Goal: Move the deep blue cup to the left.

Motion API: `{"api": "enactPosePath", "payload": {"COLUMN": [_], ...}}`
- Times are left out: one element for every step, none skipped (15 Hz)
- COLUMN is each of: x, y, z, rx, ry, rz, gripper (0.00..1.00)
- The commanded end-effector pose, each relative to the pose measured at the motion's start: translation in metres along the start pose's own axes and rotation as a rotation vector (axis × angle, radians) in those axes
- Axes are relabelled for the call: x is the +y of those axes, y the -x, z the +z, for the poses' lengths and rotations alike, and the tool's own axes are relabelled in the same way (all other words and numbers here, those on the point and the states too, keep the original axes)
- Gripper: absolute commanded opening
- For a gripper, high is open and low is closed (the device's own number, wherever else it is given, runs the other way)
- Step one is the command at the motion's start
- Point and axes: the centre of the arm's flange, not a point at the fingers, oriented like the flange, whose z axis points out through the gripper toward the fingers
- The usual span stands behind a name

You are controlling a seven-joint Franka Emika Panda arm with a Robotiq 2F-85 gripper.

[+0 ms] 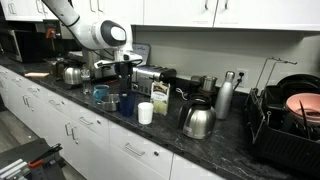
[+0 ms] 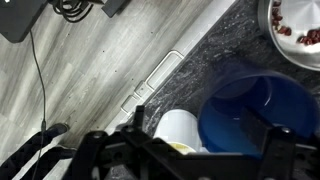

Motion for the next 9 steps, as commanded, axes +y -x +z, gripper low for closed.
{"api": "enactPosePath", "payload": {"x": [-0.007, -0.009, -0.01, -0.011, -0.012, -0.012, -0.013, -0.013, -0.014], "y": [0.0, 0.0, 0.0, 0.0, 0.0, 0.0, 0.0, 0.0, 0.0], "z": [0.005, 0.006, 0.007, 0.009, 0.01, 0.012, 0.014, 0.016, 0.017], "rx": [-0.003, -0.004, -0.007, -0.009, -0.012, -0.015, -0.017, -0.02, -0.022], "ry": [-0.002, -0.001, -0.001, 0.0, 0.001, 0.002, 0.003, 0.004, 0.005], "rz": [0.028, 0.032, 0.039, 0.043, 0.047, 0.051, 0.053, 0.053, 0.053], "gripper": [0.64, 0.57, 0.51, 0.43, 0.37, 0.29, 0.23, 0.16, 0.09]}}
